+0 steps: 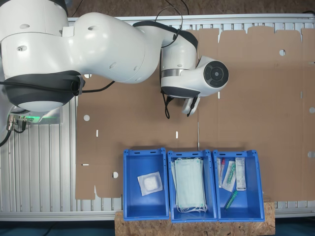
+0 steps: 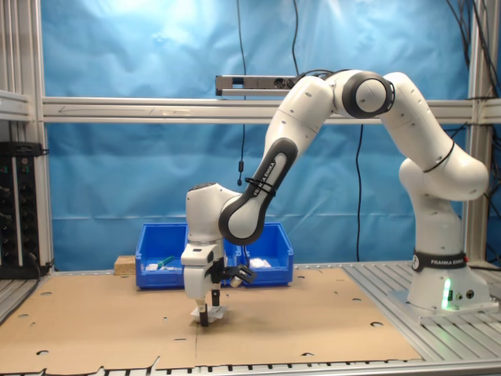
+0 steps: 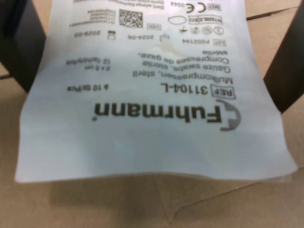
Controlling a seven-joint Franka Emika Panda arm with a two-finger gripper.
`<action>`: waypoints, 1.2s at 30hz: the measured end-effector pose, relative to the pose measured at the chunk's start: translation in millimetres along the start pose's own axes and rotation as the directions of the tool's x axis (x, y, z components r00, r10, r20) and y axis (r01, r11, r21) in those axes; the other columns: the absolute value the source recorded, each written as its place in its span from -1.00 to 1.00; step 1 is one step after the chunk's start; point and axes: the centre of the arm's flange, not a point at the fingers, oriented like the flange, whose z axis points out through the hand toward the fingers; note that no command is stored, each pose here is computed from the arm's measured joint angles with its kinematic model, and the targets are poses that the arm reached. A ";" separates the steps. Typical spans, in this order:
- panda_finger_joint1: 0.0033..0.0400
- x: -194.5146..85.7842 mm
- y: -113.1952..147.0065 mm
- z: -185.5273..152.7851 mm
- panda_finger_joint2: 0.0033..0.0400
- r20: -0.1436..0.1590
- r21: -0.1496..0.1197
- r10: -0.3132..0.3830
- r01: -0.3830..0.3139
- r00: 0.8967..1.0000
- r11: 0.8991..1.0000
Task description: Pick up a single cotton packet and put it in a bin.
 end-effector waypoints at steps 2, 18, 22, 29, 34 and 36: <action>1.00 0.0 0.0 0.0 1.00 0.000 0.000 0.000 0.000 1.000 1.000; 1.00 0.0 0.0 0.0 1.00 0.000 0.000 -0.002 0.002 1.000 1.000; 1.00 0.0 0.0 0.0 1.00 0.000 0.000 -0.002 0.002 1.000 1.000; 1.00 0.0 0.0 0.0 1.00 0.000 0.000 -0.003 0.003 1.000 1.000; 0.41 0.0 0.0 0.0 0.41 0.000 0.000 -0.003 0.003 1.000 1.000; 0.41 0.0 0.0 0.0 0.41 0.000 0.000 -0.003 0.003 1.000 1.000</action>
